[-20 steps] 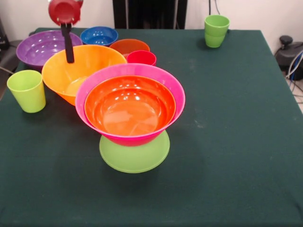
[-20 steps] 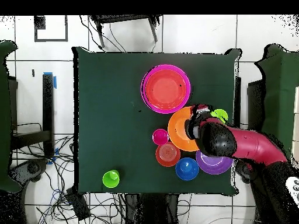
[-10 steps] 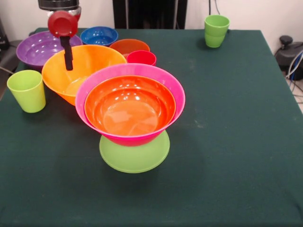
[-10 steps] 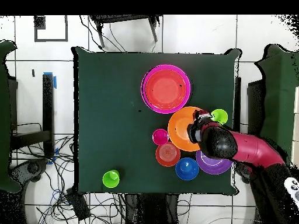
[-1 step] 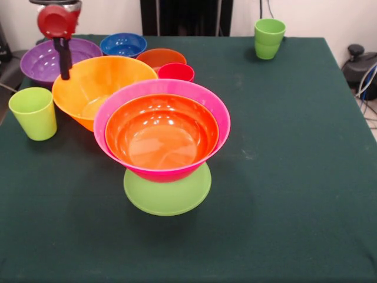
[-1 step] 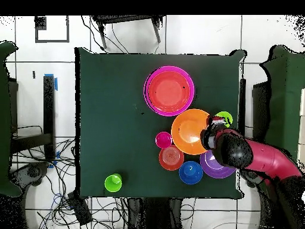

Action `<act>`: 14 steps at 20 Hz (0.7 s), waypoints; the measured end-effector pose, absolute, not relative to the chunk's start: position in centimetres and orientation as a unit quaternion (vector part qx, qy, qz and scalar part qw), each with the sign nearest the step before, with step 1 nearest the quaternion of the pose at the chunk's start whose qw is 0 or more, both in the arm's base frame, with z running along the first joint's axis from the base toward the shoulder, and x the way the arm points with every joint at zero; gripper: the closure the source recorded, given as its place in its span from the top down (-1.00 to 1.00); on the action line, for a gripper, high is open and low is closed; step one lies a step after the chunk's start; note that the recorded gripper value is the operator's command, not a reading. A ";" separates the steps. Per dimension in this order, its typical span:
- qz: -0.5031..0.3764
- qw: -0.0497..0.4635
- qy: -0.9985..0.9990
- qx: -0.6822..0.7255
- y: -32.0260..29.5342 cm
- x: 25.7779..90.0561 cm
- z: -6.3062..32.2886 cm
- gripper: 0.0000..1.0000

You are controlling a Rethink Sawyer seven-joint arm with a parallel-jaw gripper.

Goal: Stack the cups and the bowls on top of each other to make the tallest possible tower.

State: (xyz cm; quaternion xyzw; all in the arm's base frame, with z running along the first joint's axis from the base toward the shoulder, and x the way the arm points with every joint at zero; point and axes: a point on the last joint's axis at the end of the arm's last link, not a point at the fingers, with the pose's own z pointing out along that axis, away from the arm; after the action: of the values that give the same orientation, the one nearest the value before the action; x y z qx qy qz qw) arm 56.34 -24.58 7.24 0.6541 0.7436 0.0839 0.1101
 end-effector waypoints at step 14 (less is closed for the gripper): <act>0.089 0.077 0.732 0.671 -25.9 51.0 2.9 1.00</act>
State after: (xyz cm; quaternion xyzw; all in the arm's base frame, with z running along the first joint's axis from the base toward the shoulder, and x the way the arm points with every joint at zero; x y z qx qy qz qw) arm 50.97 -25.95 2.90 0.6707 0.7324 0.0888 0.0765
